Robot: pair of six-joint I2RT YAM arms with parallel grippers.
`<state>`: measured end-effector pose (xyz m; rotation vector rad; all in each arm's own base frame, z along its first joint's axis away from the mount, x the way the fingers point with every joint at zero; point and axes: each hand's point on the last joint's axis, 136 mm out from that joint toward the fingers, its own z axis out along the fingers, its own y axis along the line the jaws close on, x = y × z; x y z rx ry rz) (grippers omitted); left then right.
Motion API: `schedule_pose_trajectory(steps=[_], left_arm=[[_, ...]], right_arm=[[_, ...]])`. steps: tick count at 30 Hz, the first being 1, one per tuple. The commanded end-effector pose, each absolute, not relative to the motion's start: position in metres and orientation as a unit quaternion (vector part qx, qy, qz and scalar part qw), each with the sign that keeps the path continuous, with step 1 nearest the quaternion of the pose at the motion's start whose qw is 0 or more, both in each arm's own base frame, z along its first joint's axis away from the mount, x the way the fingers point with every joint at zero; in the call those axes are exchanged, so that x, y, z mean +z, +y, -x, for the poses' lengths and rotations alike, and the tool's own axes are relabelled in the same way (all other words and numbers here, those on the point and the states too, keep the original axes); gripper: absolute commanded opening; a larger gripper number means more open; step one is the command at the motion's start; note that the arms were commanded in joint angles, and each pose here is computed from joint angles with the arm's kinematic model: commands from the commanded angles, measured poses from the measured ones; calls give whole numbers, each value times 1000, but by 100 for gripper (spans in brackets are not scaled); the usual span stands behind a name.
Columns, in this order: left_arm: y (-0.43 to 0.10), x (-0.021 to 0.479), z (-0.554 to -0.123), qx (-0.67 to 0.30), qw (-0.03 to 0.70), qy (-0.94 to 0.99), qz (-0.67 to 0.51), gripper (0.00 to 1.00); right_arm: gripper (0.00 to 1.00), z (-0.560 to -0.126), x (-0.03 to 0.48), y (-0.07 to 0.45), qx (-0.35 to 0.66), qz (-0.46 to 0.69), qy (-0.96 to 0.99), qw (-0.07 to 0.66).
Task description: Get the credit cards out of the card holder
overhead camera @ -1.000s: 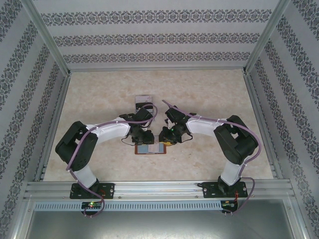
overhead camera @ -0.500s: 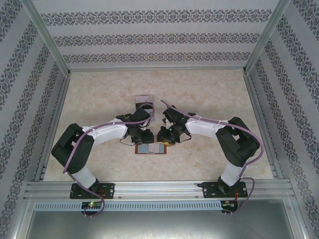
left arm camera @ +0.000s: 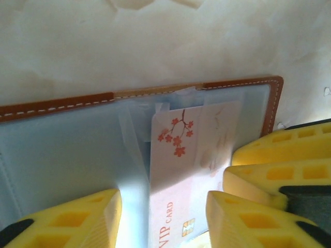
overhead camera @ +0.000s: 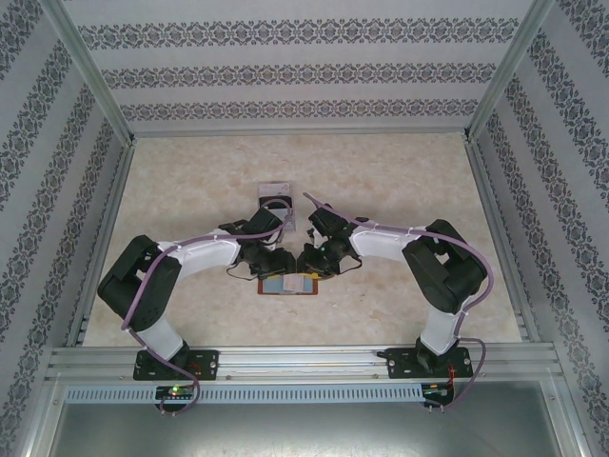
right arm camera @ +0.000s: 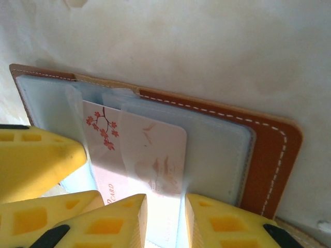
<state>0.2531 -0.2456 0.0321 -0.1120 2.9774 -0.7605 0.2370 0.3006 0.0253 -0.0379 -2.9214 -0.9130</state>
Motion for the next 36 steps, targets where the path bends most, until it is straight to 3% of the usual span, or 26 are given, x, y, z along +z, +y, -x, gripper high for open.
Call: schedule_pose_trajectory(steps=[1, 8, 15, 28, 36], left_arm=[[-240, 24, -255, -244, 32, 968, 48, 52], [-216, 17, -251, -175, 37, 983, 32, 58], [-245, 49, -263, -265, 67, 961, 30, 58], [-256, 47, -261, -294, 52, 954, 30, 43], [-249, 31, -258, -269, 39, 962, 33, 42]], right_arm=[[27, -236, 23, 305, -299, 12, -953, 45], [27, -236, 20, 300, -291, 13, -956, 45], [27, -236, 21, 300, -292, 12, -955, 45], [26, -236, 22, 300, -291, 11, -956, 46], [27, -235, 21, 299, -290, 11, -956, 47]])
